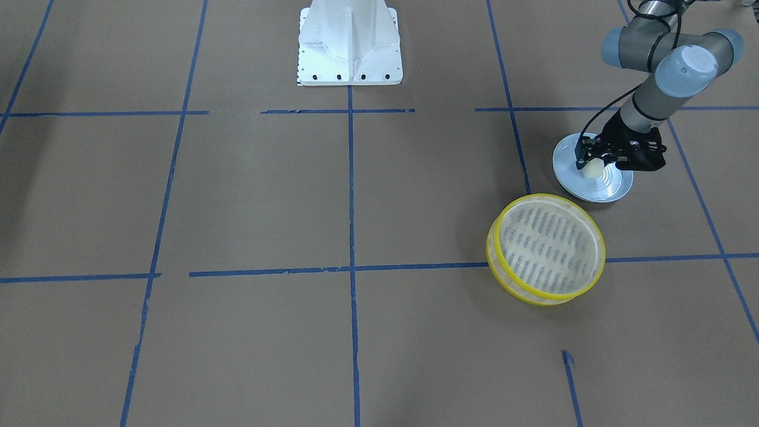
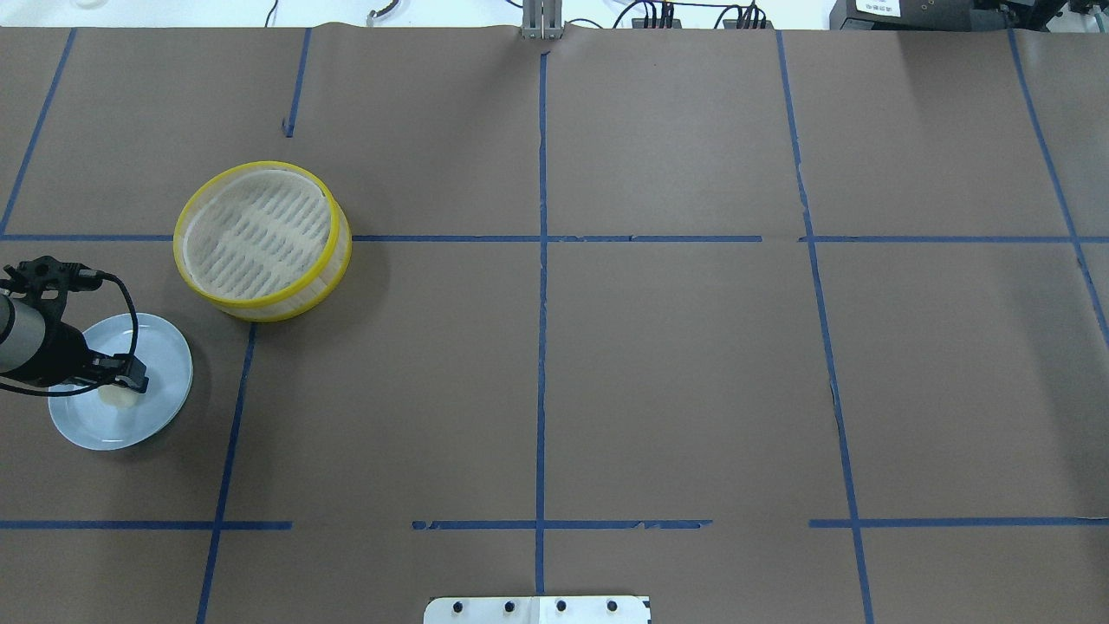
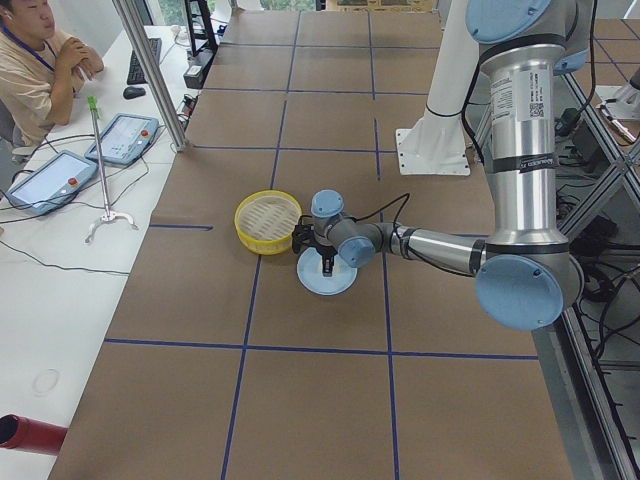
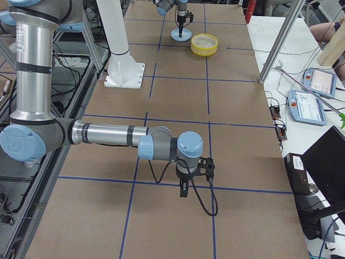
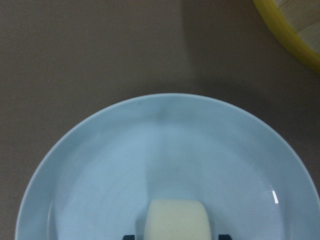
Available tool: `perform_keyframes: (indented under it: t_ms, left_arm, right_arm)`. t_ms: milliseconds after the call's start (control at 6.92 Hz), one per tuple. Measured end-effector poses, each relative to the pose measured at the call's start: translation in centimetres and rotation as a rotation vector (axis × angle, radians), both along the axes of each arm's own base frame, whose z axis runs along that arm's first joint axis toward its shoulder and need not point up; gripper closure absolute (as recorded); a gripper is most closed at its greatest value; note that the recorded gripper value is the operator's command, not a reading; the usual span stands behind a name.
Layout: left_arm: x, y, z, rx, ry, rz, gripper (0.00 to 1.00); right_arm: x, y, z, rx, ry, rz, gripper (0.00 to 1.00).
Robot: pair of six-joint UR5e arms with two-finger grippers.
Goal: Place bun in steamer
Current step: 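Close the left gripper on the pale yellow bun and lift it, then carry the bun with the left gripper over the yellow steamer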
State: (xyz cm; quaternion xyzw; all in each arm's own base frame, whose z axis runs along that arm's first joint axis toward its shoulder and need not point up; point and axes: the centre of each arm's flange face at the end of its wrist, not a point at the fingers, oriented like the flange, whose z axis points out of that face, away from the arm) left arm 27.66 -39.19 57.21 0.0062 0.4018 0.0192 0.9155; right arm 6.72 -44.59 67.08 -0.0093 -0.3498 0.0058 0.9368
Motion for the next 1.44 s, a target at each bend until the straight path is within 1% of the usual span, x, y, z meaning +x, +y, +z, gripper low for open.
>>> perform_keyframes:
  t_ms: [144, 433, 578, 722, 867, 1156, 1300, 1444]
  left_arm:
    - [0.0, 0.0, -0.2, 0.0, 0.002, -0.001, 0.69]
    - [-0.5, 0.0, -1.6, 0.014, 0.021, -0.009, 0.68]
    - [-1.3, -0.3, -3.9, 0.038, 0.048, -0.023, 0.67]
    - [-2.4, -1.6, -6.5, 0.057, 0.069, -0.057, 0.67]
    - [-2.9, -3.8, -9.2, 0.07, 0.079, -0.093, 0.67]
    - [-0.2, -9.7, -14.3, 0.073, 0.079, -0.126, 0.67]
    - [1.7, -12.4, -15.3, 0.064, 0.069, -0.131, 0.67]
    - [3.4, -14.5, -15.3, 0.053, 0.056, -0.13, 0.67]
  right_arm:
    - [0.0, 0.0, 0.0, 0.0, 0.0, 0.0, 0.0]
    - [0.0, 0.0, 0.0, 0.0, 0.0, 0.0, 0.0]
    - [0.0, 0.0, 0.0, 0.0, 0.0, 0.0, 0.0]
    - [0.0, 0.0, 0.0, 0.0, 0.0, 0.0, 0.0]
    - [0.0, 0.0, 0.0, 0.0, 0.0, 0.0, 0.0]
    - [0.0, 0.0, 0.0, 0.0, 0.0, 0.0, 0.0]
    - [0.0, 0.0, 0.0, 0.0, 0.0, 0.0, 0.0]
    - [0.0, 0.0, 0.0, 0.0, 0.0, 0.0, 0.0]
